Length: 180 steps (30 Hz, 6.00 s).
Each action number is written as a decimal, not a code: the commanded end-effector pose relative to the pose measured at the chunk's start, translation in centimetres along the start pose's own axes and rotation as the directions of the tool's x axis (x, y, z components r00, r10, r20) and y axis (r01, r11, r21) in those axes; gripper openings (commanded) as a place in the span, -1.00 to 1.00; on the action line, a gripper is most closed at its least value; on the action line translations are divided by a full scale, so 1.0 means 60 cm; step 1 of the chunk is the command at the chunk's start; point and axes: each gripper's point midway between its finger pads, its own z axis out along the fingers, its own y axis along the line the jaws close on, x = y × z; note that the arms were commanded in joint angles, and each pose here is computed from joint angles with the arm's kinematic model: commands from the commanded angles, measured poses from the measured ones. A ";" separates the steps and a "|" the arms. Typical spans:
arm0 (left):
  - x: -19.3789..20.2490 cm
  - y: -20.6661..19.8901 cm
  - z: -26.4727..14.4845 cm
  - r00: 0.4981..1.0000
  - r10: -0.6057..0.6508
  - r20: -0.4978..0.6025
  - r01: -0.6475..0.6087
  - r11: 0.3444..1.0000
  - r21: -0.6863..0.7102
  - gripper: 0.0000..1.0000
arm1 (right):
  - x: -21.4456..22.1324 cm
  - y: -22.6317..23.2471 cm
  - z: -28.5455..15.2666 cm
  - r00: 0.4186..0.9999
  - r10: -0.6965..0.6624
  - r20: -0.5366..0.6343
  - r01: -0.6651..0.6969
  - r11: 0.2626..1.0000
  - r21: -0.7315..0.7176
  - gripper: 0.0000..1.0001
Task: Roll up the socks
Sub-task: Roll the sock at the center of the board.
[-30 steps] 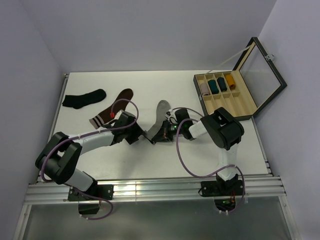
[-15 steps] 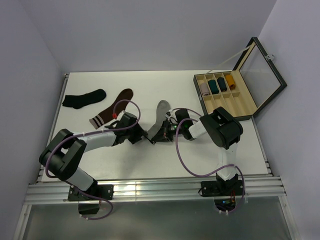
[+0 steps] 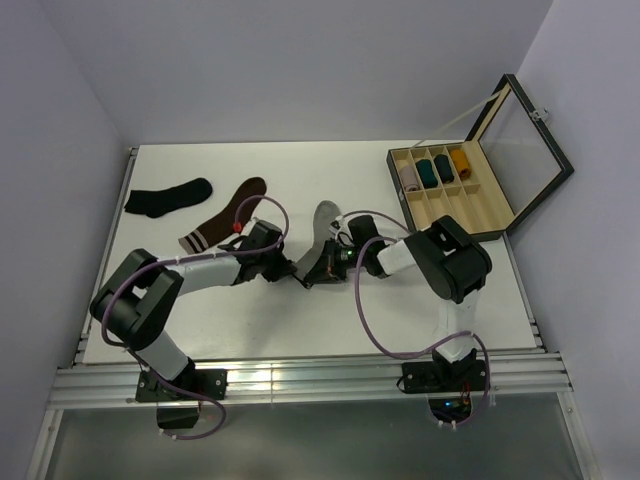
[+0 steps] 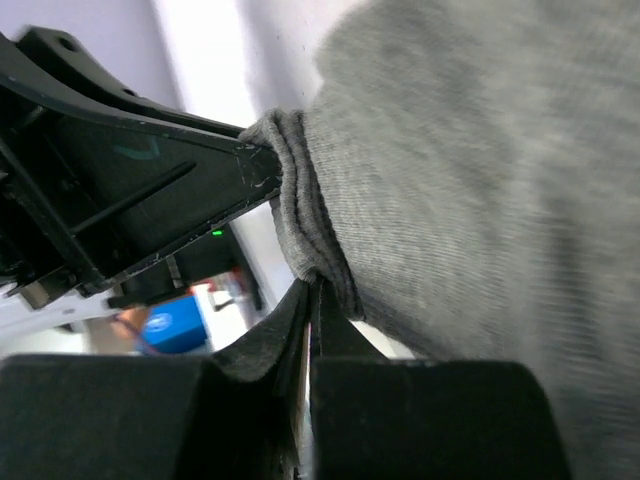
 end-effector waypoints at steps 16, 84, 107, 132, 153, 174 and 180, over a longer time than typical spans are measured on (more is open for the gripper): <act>-0.010 0.004 -0.013 0.963 0.265 -0.053 -0.271 0.944 -0.190 -0.99 | -0.046 0.056 -0.064 0.619 -0.769 0.160 0.582 0.586 0.564 -0.07; -0.040 -0.013 -0.035 0.998 0.064 -0.003 -0.064 0.997 -0.035 -0.37 | 0.001 0.023 0.011 0.662 -0.737 0.136 0.611 0.636 0.472 -1.00; -0.011 -0.048 -0.046 0.999 -0.041 0.002 0.040 0.976 0.215 0.21 | -0.002 -0.012 -0.021 0.948 -0.134 0.289 0.132 0.991 0.025 -1.00; 0.020 -0.005 0.027 0.998 0.050 -0.028 -0.049 0.999 0.005 -0.54 | 0.000 -0.037 -0.028 0.971 -0.058 0.232 0.045 0.997 0.060 -0.85; 0.018 0.000 0.010 0.977 0.199 -0.072 -0.207 0.969 -0.134 -0.74 | -0.039 0.079 -0.070 0.500 -0.838 0.217 0.627 0.523 0.578 -0.07; 0.018 0.003 0.007 0.985 0.151 -0.078 -0.161 0.978 -0.134 -0.75 | -0.003 -0.007 0.002 0.487 -0.873 0.004 0.678 0.382 0.628 -0.07; 0.016 0.002 0.007 0.985 0.154 -0.081 -0.164 0.978 -0.130 -0.75 | -0.002 -0.034 -0.019 0.523 -0.851 -0.036 0.635 0.361 0.683 0.02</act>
